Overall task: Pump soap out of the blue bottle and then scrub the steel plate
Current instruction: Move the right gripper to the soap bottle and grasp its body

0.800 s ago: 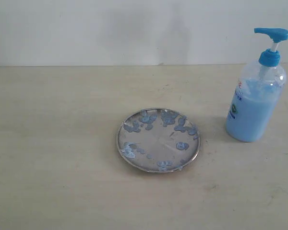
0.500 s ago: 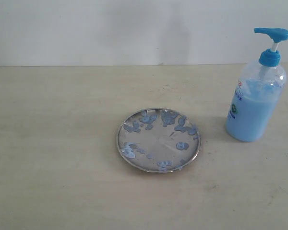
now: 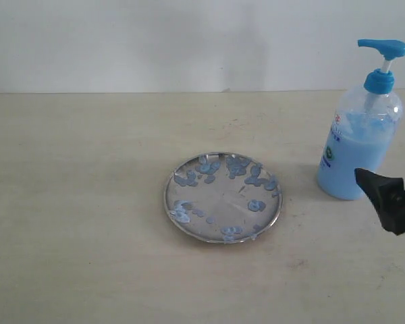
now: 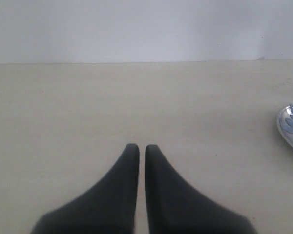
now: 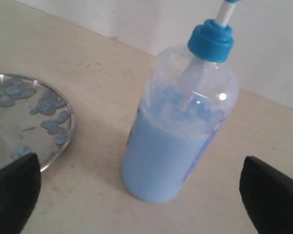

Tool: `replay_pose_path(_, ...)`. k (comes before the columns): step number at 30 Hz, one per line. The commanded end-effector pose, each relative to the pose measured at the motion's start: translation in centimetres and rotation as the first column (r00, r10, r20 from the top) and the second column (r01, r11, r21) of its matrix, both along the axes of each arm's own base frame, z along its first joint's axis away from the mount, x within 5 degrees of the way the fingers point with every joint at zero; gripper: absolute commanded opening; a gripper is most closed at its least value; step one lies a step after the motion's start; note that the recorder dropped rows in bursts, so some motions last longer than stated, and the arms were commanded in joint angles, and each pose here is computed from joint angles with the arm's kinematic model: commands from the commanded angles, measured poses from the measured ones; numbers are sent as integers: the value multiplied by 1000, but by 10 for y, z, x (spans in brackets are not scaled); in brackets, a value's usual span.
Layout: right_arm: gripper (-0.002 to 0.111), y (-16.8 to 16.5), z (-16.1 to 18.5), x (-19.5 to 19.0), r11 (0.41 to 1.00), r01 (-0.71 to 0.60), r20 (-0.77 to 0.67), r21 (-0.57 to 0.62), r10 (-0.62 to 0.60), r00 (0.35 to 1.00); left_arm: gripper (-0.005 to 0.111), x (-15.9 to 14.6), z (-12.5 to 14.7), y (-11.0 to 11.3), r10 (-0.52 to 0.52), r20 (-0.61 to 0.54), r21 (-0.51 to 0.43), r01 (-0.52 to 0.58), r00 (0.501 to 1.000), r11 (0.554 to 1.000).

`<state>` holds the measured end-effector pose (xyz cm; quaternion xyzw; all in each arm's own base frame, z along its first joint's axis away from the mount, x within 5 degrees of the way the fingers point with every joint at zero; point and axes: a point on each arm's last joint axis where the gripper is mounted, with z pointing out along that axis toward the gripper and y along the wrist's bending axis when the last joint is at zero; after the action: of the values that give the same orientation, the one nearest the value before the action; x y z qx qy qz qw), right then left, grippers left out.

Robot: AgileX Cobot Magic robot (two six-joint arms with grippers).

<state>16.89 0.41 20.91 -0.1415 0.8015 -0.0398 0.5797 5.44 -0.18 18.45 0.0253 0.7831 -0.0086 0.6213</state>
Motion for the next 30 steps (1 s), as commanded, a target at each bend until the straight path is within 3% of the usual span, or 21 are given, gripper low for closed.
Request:
replay_pose_path(1, 105, 4, 2, 23, 998, -49, 60, 30, 47, 997, 4, 0, 1, 0, -5, 15, -5, 5, 1000, 1000)
replay_pose_path(5, 105, -4, -4, 44, 995, 43, 43, 93, -48, 998, 4, 0, 1, 0, -5, 15, -5, 5, 1000, 1000)
replay_pose_path(10, 105, -13, -17, 60, 992, 119, 67, 49, -122, 990, 4, 0, 1, 0, -5, 15, -5, 5, 1000, 1000)
replay_pose_path(22, 105, -14, -57, 109, 994, 96, 166, 48, -103, 981, 4, 0, 1, 0, -3, 15, -5, 3, 1000, 1000)
replay_pose_path(30, 105, -19, -95, 148, 993, 116, 119, 15, -117, 986, 4, 0, 1, 0, -3, 15, -5, 3, 1000, 1000)
